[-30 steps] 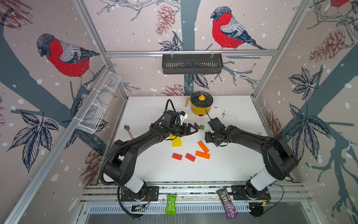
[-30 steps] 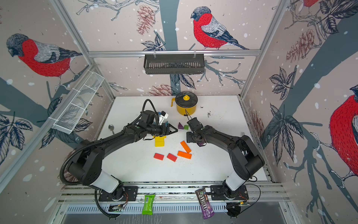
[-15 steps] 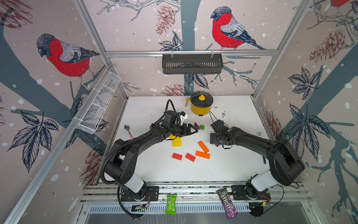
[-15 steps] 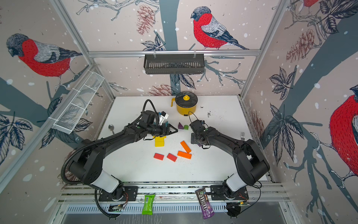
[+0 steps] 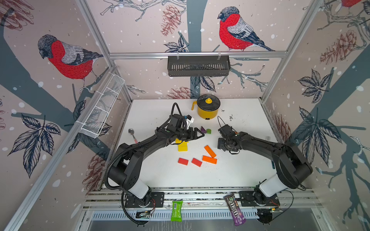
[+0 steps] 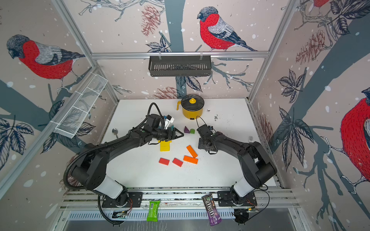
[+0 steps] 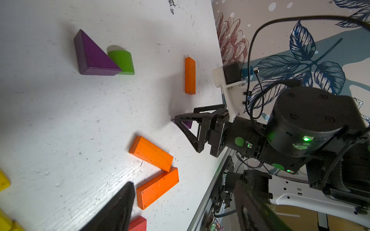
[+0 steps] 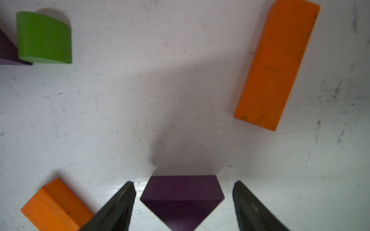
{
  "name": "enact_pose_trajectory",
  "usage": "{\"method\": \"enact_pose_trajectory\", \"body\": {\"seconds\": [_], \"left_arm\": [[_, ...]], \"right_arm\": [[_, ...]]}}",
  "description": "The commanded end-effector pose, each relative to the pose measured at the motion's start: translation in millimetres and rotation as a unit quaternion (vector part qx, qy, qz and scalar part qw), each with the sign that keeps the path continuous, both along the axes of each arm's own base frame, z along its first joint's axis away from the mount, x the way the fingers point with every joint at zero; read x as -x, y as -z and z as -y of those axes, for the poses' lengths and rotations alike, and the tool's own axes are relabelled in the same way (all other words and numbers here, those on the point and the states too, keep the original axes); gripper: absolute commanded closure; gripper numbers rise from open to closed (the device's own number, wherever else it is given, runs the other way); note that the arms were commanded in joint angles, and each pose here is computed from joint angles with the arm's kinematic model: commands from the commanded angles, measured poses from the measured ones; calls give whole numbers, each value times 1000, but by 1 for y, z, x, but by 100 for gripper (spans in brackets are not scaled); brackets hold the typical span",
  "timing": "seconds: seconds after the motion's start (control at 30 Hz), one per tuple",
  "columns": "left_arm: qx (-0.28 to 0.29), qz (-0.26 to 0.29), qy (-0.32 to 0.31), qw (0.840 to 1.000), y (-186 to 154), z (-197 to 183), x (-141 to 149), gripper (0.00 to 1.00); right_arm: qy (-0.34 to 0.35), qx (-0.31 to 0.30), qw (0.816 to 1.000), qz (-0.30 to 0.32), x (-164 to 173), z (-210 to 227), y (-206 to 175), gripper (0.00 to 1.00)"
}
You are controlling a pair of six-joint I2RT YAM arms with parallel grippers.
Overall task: Assemble a carrot with building blocks
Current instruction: Pick up the building block from the center of the board.
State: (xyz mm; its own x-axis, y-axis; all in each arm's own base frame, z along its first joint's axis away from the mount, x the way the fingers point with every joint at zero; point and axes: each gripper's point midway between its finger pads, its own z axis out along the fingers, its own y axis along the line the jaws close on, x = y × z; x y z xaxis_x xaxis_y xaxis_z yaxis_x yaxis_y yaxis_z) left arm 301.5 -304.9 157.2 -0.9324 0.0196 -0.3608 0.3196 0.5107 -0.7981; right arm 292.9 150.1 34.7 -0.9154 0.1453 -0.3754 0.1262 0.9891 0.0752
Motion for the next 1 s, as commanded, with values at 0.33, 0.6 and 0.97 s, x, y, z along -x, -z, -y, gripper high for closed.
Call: {"method": "enact_pose_trajectory", "body": {"seconds": [0.33, 0.6, 0.97], "left_arm": [[6, 11, 2, 1000, -4, 2, -2, 21], [6, 10, 2, 1000, -3, 2, -2, 21], [4, 9, 1, 1000, -2, 2, -3, 21]], "right_arm": [[1, 6, 1000, -3, -1, -1, 13, 28], [-10, 27, 1000, 4, -4, 1, 16, 32], [-22, 38, 999, 8, -5, -1, 16, 40]]}}
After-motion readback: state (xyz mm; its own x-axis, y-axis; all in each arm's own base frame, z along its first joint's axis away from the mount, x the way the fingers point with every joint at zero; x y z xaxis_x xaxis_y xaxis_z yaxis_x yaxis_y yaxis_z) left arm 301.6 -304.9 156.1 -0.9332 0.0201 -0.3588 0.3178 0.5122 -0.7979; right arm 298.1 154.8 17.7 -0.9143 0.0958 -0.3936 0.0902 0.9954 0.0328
